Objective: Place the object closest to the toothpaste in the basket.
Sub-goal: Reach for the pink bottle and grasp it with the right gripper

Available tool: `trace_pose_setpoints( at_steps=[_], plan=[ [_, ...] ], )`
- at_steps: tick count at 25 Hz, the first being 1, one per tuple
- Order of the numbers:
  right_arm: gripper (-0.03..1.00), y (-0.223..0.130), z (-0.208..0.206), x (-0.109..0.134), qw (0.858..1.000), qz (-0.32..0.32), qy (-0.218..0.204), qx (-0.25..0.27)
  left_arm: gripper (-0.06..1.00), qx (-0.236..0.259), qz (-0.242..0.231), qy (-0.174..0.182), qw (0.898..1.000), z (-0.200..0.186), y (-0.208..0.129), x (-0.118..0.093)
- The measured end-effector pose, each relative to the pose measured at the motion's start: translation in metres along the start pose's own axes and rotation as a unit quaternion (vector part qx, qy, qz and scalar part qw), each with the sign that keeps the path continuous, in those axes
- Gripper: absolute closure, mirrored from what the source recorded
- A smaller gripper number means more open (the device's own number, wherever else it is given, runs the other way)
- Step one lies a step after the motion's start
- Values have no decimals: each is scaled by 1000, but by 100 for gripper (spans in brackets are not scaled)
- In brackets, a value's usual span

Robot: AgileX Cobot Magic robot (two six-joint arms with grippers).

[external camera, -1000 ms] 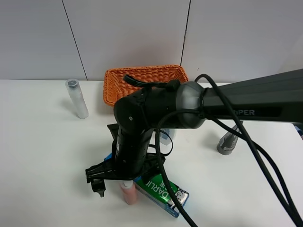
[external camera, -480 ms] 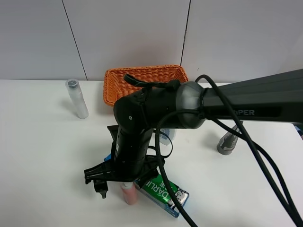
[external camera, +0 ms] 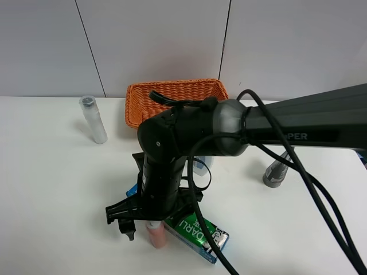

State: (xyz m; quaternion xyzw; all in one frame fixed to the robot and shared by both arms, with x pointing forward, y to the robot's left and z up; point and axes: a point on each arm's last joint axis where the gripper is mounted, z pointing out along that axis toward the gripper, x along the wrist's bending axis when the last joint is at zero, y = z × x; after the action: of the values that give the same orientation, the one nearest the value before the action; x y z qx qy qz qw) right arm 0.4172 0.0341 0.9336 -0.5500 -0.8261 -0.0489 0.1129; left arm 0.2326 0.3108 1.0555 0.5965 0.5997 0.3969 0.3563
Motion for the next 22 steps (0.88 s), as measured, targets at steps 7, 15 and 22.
trace_pose_setpoints(
  at_steps=[7, 15, 22],
  plan=[
    [32, 1, 6, -1, 1000, 5, -5, 6, -5, 0, 0, 0, 1000, 0, 0, 0],
    [61, 1, 7, -1, 1000, 6, -3, 4, -5, 0, 0, 0, 1000, 0, 0, 0],
    [61, 5, -4, 5, 1000, -8, 4, -3, -5, 0, 0, 0, 1000, 0, 0, 0]
  ],
)
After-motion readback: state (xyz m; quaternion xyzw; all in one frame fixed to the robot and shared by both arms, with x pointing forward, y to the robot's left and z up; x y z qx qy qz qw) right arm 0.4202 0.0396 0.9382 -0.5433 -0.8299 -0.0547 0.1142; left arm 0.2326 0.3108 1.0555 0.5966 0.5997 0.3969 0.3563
